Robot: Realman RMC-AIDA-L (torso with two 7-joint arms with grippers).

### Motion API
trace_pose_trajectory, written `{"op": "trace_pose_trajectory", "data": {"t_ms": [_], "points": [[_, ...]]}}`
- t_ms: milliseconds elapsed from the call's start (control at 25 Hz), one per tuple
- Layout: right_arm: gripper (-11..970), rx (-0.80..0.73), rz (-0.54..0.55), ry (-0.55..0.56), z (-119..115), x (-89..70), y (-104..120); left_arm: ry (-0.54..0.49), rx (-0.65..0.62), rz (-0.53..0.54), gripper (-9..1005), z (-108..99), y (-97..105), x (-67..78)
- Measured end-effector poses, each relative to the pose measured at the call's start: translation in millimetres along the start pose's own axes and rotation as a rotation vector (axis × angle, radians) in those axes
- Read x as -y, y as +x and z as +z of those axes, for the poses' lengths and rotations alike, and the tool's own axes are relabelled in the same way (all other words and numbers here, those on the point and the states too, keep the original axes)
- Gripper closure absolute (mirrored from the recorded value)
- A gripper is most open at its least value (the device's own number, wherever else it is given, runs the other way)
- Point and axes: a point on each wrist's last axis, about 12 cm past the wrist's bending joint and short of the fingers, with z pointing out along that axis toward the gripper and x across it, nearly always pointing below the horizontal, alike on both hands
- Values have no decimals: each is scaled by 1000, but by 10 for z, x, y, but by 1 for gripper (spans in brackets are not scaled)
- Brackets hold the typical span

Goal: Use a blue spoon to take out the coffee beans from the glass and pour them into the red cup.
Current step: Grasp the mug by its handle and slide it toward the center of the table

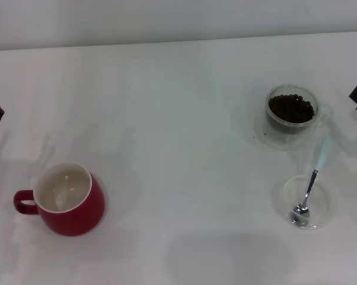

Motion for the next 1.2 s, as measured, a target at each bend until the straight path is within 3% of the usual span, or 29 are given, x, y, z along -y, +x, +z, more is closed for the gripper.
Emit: {"op": "trace_pose_trajectory", "data": {"t_ms": [320,560,840,1200], "points": [[196,48,37,31,-55,134,-167,-15,-17,-20,116,-117,10,-21],[198,84,-16,142,-130,340,-317,-47,-47,-73,115,-526,-3,-39],[201,55,-103,219,-136,495,-409,-14,-125,-96,115,-946,-2,90],[205,114,-99,304,-252,607,-495,-18,-284,-148,115,-1281,82,218]]}}
